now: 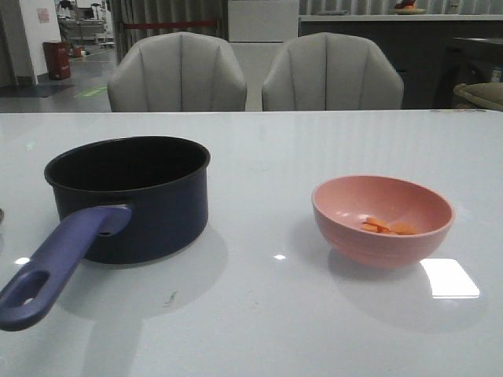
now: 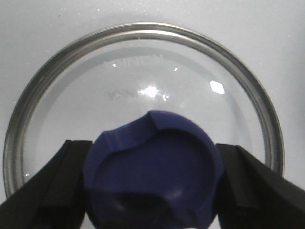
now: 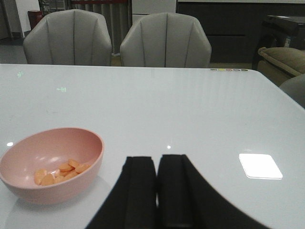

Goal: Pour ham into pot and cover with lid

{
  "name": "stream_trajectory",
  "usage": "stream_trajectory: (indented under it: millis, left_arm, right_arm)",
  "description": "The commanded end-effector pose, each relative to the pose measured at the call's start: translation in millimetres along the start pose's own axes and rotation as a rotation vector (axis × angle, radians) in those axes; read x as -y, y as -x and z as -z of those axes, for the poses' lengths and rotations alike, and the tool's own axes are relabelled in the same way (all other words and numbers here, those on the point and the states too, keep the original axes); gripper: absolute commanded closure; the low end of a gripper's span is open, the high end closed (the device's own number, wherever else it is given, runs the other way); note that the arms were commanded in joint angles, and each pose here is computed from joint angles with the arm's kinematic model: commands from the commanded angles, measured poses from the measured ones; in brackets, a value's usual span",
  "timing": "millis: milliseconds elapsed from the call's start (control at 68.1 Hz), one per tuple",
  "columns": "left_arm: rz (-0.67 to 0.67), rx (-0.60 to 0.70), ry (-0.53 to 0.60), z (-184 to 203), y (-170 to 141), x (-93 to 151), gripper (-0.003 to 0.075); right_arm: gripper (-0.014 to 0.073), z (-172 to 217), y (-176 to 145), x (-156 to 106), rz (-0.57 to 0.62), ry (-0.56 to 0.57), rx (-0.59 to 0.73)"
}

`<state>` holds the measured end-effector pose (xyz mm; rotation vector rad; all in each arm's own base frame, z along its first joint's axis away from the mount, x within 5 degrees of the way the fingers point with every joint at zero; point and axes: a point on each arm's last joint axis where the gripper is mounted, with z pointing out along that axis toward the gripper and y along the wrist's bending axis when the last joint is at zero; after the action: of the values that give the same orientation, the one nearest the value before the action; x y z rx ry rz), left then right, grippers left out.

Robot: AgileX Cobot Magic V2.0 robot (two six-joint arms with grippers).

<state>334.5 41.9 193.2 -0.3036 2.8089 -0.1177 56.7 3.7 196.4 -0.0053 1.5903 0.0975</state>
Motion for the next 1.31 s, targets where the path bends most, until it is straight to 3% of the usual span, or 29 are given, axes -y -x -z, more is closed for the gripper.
stream_trajectory:
  millis: [0,73,250,338,602,851,1292]
  left_arm:
    - [0.006,0.113,-0.013,14,13,2,0.0415]
    - [0.0,0.119,-0.012,13,14,4,0.0379]
    - [-0.029,0.121,-0.012,13,13,10,0.0135]
    - [-0.054,0.116,-0.006,13,13,13,0.0073]
    - [-0.124,0.156,0.011,37,22,23,0.0085]
    - [-0.138,0.373,-0.013,98,9,29,0.0085]
    - [-0.262,0.836,-0.152,192,-85,52,0.0085]
  right_arm:
    - [0.0433,2,11,-1,0.007,0.009,0.114]
    - [0.0433,2,11,-1,0.007,0.009,0.114]
    - [0.0433,2,11,-1,0.007,0.009,0.114]
    - [0.0433,2,11,-1,0.007,0.009,0.114]
    - [0.0433,2,11,-1,0.007,0.009,0.114]
    - [0.0433,2,11,-1,0.007,0.009,0.114]
    - [0.0433,2,11,-1,0.007,0.009,0.114]
